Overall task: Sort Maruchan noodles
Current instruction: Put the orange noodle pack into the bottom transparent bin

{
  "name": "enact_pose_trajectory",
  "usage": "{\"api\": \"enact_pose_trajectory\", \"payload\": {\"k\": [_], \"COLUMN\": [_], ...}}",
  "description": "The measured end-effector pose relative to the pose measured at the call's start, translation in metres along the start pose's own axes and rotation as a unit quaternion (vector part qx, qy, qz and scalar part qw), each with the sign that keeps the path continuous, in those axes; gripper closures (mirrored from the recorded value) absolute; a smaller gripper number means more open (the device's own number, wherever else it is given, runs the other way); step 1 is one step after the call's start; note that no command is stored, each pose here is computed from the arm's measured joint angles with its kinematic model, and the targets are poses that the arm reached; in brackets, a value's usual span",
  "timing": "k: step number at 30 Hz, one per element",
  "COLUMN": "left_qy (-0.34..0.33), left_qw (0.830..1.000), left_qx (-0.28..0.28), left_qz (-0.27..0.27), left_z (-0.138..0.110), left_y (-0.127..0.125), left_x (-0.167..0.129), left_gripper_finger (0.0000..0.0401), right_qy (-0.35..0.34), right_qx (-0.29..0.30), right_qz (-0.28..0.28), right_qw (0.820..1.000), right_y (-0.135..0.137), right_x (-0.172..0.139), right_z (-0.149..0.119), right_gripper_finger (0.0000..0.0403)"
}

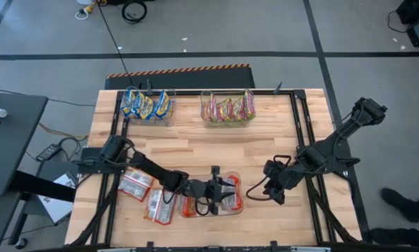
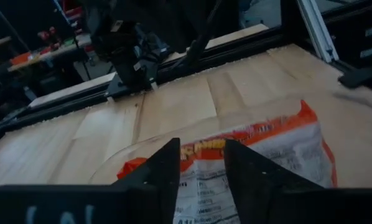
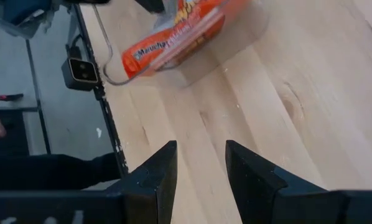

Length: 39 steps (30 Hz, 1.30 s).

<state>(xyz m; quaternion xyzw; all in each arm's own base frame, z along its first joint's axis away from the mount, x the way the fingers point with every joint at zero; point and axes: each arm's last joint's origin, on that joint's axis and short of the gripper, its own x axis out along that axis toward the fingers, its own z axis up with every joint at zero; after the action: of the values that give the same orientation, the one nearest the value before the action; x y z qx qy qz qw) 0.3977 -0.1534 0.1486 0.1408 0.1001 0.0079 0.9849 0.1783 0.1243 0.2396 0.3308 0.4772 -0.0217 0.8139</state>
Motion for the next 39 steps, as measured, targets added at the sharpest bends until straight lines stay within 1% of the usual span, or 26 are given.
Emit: {"api": "enact_pose_trajectory", "payload": {"k": [4, 7, 9, 12, 14, 16, 17, 20, 21, 23, 25, 26, 28, 30, 31, 32, 34, 35, 37, 38, 39], "left_qy": [0.024, 0.064, 0.083, 0.104, 0.142, 0.198, 0.221, 0.28, 0.3, 0.353, 0.397, 0.416, 0.443, 0.454, 0.463, 0.478, 0.505, 0.509, 0.517, 0.508, 0.489], "left_qw": [1.0, 0.998, 0.996, 0.993, 0.988, 0.978, 0.972, 0.951, 0.942, 0.913, 0.887, 0.88, 0.875, 0.876, 0.873, 0.863, 0.835, 0.828, 0.825, 0.832, 0.846], "left_qx": [-0.01, 0.004, -0.004, -0.036, -0.044, -0.058, -0.074, -0.125, -0.149, -0.201, -0.233, -0.227, -0.191, -0.15, -0.134, -0.128, -0.147, -0.153, -0.138, -0.129, -0.118], "left_qz": [-0.005, -0.017, -0.025, -0.036, -0.032, -0.027, -0.025, -0.024, -0.033, -0.046, -0.042, -0.039, -0.044, -0.062, -0.079, -0.105, -0.161, -0.176, -0.179, -0.181, -0.178], "left_z": [0.022, 0.041, 0.058, 0.086, 0.094, 0.093, 0.095, 0.107, 0.111, 0.114, 0.114, 0.112, 0.106, 0.097, 0.091, 0.084, 0.07, 0.061, 0.042, 0.038, 0.037], "left_y": [0.003, 0.002, 0.003, 0.008, 0.011, 0.014, 0.016, 0.021, 0.022, 0.021, 0.017, 0.013, 0.003, -0.008, -0.013, -0.017, -0.025, -0.03, -0.038, -0.042, -0.045], "left_x": [-0.002, -0.007, -0.012, -0.027, -0.041, -0.057, -0.067, -0.107, -0.122, -0.149, -0.169, -0.178, -0.19, -0.192, -0.192, -0.191, -0.183, -0.177, -0.17, -0.166, -0.162], "left_gripper_finger": [0.0257, 0.0255, 0.0255, 0.0255, 0.0255, 0.0256, 0.0257, 0.0259, 0.0259, 0.0259, 0.0259, 0.0259, 0.0256, 0.0249, 0.0243, 0.0237, 0.0225, 0.022, 0.0214, 0.0212, 0.0211], "right_qy": [0.011, 0.014, 0.01, 0.007, 0.005, 0.003, 0.002, -0.01, -0.017, -0.032, -0.052, -0.063, -0.083, -0.093, -0.096, -0.097, -0.096, -0.097, -0.096, -0.096, -0.095], "right_qx": [0.02, 0.023, 0.013, -0.018, -0.044, -0.07, -0.083, -0.102, -0.103, -0.117, -0.145, -0.16, -0.188, -0.213, -0.223, -0.23, -0.233, -0.231, -0.227, -0.223, -0.218], "right_qz": [-0.004, -0.006, -0.008, -0.008, -0.01, -0.014, -0.017, -0.032, -0.036, -0.045, -0.063, -0.074, -0.097, -0.115, -0.12, -0.125, -0.133, -0.134, -0.133, -0.132, -0.13], "right_qw": [1.0, 1.0, 1.0, 1.0, 0.999, 0.997, 0.996, 0.994, 0.994, 0.992, 0.986, 0.982, 0.974, 0.966, 0.963, 0.96, 0.959, 0.959, 0.96, 0.961, 0.962], "right_y": [-0.001, -0.001, -0.001, -0.001, -0.002, -0.004, -0.005, -0.007, -0.007, -0.007, -0.006, -0.006, -0.007, -0.008, -0.008, -0.009, -0.011, -0.011, -0.011, -0.011, -0.011], "right_x": [0.0, 0.0, 0.0, 0.0, 0.0, 0.0, 0.001, 0.001, 0.001, 0.0, 0.0, 0.001, 0.001, 0.001, 0.001, 0.001, 0.001, 0.001, 0.001, 0.001, 0.001], "right_z": [-0.001, -0.002, -0.002, -0.002, 0.0, 0.003, 0.004, 0.006, 0.006, 0.005, 0.003, 0.002, 0.002, 0.002, 0.002, 0.003, 0.004, 0.005, 0.005, 0.005, 0.004], "right_gripper_finger": [0.0262, 0.0262, 0.0262, 0.0262, 0.0262, 0.0262, 0.0262, 0.0263, 0.0263, 0.0263, 0.0263, 0.0263, 0.0263, 0.0263, 0.0263, 0.0263, 0.0261, 0.0258, 0.0252, 0.0248, 0.0242]}}
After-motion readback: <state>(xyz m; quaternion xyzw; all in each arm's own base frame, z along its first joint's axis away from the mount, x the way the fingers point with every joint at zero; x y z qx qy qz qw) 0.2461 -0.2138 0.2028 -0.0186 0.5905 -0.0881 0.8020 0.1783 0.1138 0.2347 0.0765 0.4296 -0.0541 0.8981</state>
